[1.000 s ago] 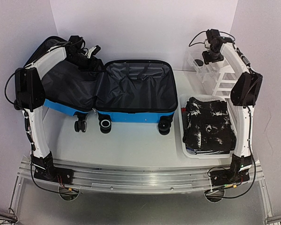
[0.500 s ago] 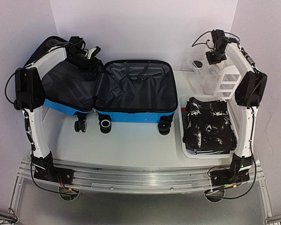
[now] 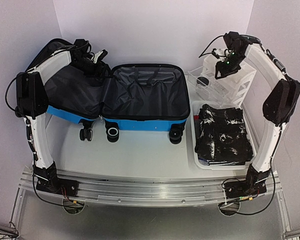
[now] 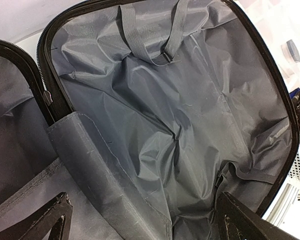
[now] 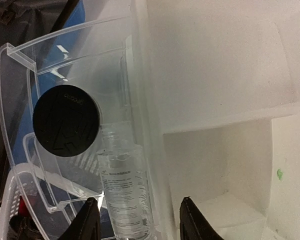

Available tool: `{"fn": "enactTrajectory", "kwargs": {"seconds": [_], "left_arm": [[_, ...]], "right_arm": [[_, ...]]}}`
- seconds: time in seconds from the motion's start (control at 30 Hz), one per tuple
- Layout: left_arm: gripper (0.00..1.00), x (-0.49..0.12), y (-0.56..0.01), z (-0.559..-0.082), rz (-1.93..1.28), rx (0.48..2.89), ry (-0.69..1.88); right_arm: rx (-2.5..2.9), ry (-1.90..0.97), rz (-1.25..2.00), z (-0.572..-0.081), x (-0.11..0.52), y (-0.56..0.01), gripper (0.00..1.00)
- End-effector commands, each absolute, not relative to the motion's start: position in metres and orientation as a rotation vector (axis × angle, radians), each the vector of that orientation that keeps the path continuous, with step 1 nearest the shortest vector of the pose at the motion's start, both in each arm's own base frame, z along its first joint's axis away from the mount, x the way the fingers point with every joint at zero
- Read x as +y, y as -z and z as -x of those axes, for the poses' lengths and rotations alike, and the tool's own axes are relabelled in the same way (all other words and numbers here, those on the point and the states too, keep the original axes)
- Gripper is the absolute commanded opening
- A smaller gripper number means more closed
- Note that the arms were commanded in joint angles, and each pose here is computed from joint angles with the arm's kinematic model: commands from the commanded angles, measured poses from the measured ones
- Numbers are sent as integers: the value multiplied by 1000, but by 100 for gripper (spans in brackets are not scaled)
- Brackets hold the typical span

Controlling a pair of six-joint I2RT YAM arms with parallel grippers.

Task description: Open, take out, and arrange the luggage

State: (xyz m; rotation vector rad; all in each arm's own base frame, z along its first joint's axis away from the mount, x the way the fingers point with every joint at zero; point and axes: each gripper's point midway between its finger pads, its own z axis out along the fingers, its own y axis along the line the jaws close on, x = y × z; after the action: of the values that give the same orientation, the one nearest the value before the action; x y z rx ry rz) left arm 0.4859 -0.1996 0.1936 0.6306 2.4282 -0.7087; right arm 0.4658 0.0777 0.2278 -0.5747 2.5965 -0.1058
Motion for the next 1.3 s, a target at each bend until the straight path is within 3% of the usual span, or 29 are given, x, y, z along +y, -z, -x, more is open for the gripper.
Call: {"fn": "enactTrajectory", "kwargs": {"seconds": [0.0, 0.27, 0.63, 0.97, 1.13, 1.27], "left_arm": [[100, -202, -200, -488, -624, 2401, 734], [99, -200, -201, -484, -623, 2402, 726], [99, -200, -202, -484, -619, 2402, 734], [100, -200, -200, -482, -620, 2407, 736], [100, -201, -200, -482, -618, 2407, 742], [99, -201, -200, -482, -619, 2406, 744]], "right_arm": [[2542, 198, 584, -462, 96, -263, 51], [2491, -101, 729, -452, 186, -262, 55], [2736, 90, 604, -439, 160, -204, 48], [2883, 71, 613, -408, 155, -182, 20], [2892, 104, 599, -409, 151, -180, 1], [2849, 49, 571, -419, 160, -196, 0]]}}
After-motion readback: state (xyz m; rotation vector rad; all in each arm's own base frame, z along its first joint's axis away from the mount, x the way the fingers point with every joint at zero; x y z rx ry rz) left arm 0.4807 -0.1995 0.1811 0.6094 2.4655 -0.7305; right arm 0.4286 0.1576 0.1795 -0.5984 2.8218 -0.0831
